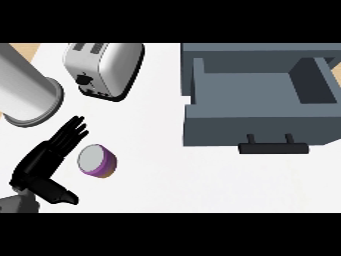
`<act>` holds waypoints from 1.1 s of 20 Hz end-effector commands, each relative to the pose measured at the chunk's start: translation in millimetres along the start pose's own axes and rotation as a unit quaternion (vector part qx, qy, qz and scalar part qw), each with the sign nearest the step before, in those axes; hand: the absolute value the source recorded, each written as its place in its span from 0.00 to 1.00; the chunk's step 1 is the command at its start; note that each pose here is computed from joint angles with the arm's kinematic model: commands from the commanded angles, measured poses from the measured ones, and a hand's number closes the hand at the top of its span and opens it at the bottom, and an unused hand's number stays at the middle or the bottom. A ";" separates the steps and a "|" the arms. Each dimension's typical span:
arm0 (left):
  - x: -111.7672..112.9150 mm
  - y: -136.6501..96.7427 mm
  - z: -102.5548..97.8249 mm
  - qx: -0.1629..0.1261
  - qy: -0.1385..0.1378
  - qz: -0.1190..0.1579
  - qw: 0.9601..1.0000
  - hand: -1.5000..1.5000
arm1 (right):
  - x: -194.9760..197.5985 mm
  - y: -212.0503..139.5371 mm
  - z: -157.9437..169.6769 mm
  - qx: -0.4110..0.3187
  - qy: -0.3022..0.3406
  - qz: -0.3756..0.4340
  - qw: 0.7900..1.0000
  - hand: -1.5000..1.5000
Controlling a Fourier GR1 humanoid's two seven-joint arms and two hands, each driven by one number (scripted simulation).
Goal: Pick up the can, place it into the drawer and close the drawer
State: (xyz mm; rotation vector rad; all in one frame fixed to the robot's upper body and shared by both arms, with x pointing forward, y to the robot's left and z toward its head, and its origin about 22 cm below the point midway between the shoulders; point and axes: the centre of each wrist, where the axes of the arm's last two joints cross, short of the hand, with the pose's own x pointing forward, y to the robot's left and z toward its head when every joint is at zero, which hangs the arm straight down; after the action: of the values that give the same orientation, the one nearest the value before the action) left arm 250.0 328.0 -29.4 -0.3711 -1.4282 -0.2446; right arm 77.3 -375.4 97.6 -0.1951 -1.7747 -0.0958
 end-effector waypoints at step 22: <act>-99.6 9.4 -21.8 0.000 0.042 0.048 0.998 0.00 | 5.5 -6.5 13.5 0.010 -0.005 -0.004 1.000 0.00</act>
State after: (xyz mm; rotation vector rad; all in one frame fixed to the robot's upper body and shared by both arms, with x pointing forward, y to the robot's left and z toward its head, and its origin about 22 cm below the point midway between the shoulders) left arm 254.4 333.6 -123.7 -0.3776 -1.3170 -0.1977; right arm 65.5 -379.5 104.9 -0.1895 -1.7829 -0.0919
